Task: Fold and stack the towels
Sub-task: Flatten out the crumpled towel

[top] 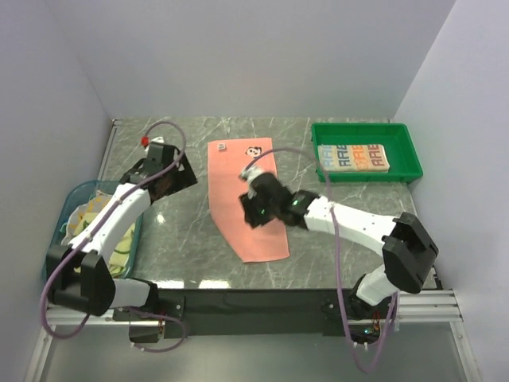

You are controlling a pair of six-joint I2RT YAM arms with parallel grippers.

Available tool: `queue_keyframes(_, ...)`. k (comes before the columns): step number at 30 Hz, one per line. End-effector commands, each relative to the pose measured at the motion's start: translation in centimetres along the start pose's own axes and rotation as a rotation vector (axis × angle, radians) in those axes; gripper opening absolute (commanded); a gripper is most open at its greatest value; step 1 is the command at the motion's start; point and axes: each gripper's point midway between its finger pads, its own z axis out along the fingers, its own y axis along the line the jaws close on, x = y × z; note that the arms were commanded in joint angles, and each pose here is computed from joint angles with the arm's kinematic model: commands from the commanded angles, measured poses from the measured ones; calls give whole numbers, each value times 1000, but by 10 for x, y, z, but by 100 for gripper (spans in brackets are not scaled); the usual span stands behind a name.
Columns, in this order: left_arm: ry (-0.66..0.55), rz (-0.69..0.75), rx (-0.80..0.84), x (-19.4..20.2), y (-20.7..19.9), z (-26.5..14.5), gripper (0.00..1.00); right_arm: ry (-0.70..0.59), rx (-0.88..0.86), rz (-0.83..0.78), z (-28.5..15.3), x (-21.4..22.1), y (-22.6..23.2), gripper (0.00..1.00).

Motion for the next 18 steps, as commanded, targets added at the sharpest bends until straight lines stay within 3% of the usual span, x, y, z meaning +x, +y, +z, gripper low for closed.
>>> queue_keyframes(1,-72,-16,-68,-16,31,-23,97,-30,40,-183,-6,13,31,48)
queue_keyframes(8,-189,-19,-161,-18,78,-37,97,46,179,-432,29,42,76,47)
queue_keyframes(18,-256,-47,-194,-25,92,-44,97,116,325,-644,70,61,98,44)
